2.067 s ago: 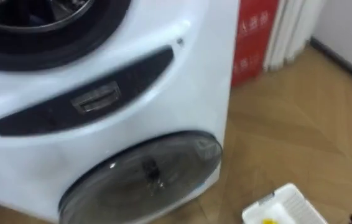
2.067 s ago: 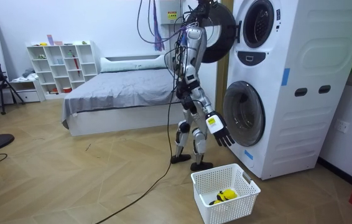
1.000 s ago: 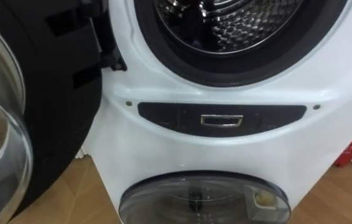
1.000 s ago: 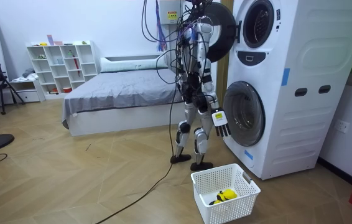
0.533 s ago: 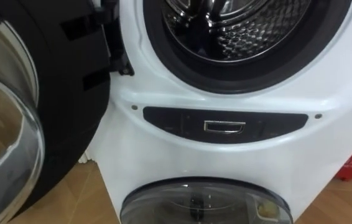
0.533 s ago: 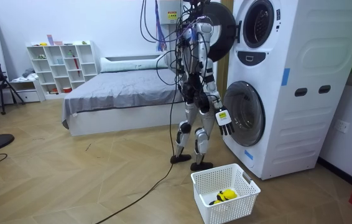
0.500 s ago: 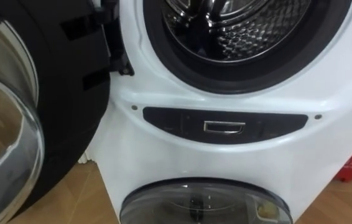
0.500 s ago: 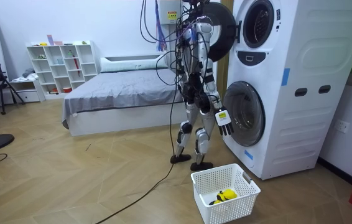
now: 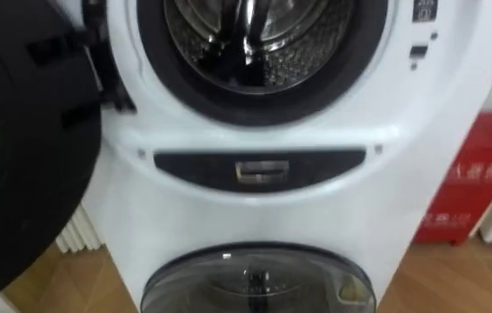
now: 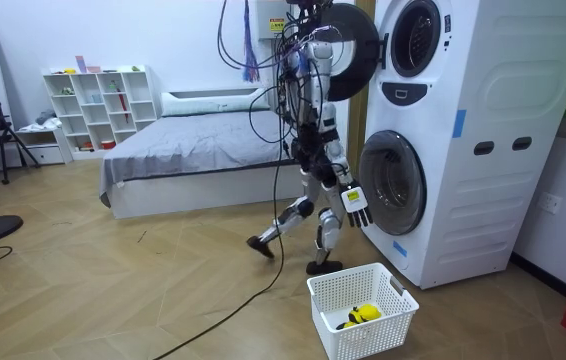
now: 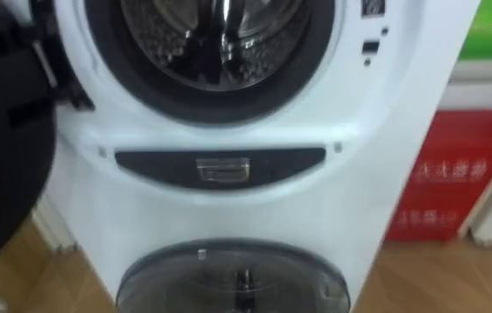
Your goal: Pick clothes from washing machine
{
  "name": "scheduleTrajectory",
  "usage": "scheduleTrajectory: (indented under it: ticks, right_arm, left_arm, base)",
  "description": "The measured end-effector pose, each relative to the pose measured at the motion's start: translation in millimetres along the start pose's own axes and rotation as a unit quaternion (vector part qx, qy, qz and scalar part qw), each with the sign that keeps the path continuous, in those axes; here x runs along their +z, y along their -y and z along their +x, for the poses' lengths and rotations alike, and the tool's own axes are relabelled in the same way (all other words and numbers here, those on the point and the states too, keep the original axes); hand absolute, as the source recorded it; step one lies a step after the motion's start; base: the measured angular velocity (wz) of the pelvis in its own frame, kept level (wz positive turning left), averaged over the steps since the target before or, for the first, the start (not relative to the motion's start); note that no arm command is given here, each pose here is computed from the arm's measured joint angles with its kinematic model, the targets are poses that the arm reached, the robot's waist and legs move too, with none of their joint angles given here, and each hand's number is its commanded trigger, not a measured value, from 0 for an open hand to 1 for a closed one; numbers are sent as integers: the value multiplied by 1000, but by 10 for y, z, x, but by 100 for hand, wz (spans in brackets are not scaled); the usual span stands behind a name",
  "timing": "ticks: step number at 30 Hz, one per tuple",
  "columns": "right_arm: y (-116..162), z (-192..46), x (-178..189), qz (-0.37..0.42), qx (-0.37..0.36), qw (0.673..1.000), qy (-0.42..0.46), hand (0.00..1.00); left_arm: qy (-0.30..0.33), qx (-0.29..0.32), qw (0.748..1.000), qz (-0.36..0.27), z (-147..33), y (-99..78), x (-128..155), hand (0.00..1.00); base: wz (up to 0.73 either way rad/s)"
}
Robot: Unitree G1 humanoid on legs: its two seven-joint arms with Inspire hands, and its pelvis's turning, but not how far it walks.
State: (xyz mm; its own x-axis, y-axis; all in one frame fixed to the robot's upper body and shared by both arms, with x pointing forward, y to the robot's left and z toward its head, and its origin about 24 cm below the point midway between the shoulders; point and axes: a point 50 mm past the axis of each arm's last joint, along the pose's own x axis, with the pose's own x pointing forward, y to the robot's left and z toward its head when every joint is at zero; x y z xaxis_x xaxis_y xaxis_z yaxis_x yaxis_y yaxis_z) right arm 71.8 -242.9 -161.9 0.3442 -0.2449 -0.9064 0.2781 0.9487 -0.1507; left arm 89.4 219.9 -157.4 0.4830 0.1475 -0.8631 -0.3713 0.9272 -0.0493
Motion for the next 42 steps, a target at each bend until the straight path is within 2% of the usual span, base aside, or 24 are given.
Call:
scheduleTrajectory:
  ticks: [4, 8, 11, 13, 14, 16, 18, 21, 22, 24, 28, 33, 35, 38, 41, 42]
  right_arm:
    - [-46, 43, 287, 5, -5, 999, 42, 0]
    - [-61, 45, 425, 6, -4, 997, 71, 0]
    - [-42, 38, 385, 11, -10, 998, 66, 0]
    - [-9, 26, 307, 20, -13, 998, 56, 0]
    - [34, 9, 186, 29, -19, 999, 40, 0]
    - [131, -38, -59, 41, -31, 999, 8, 0]
    - [166, -54, -130, 47, -37, 998, -2, 0]
    - [84, -16, 65, 47, -26, 998, 34, 0]
    - [5, -15, 65, 51, -14, 998, 36, 0]
    - [-13, -12, 76, 52, -8, 998, 38, 0]
    - [22, -28, -12, 60, -13, 998, 28, 0]
    - [47, -38, -67, 66, -16, 998, 20, 0]
    - [56, -30, -15, 72, -18, 997, 28, 0]
    - [138, -23, 65, 69, -26, 996, 41, 0]
    - [198, -21, 132, 67, -28, 996, 52, 0]
    - [219, -23, 154, 67, -31, 996, 57, 0]
  left_arm:
    - [31, -39, 998, 30, 97, 244, 291, 0]
    - [32, -46, 998, 42, 103, 286, 298, 0]
    - [10, -34, 999, 29, 84, 206, 172, 0]
    - [-24, -16, 1000, 7, 23, 90, -63, 0]
    - [-41, -7, 999, 5, -18, 27, -182, 0]
    - [-48, -1, 999, 7, -43, -24, -236, 0]
    - [-57, 7, 998, 7, -80, -100, -307, 0]
    - [-94, 37, 994, -38, -202, -274, -550, 0]
    - [-89, 56, 993, -60, -226, -371, -553, 0]
    - [-83, 69, 991, -79, -241, -428, -554, 0]
    - [-76, 83, 987, -118, -267, -471, -581, 0]
    - [-69, 87, 985, -131, -262, -482, -561, 0]
    - [-61, 86, 985, -137, -234, -470, -504, 0]
    - [-34, 94, 977, -186, -187, -482, -375, 0]
    - [3, 103, 969, -223, -156, -564, -183, 0]
    - [26, 107, 965, -237, -133, -619, -38, 0]
  base:
    - [34]
    - [11]
    - [6]
    - [0]
    - [52]
    - [113]
    - [70]
    - [-44]
    - [-55]
    - [-49]
    - [-34]
    - [-9]
    - [0]
    - [0]
    - [0]
    - [0]
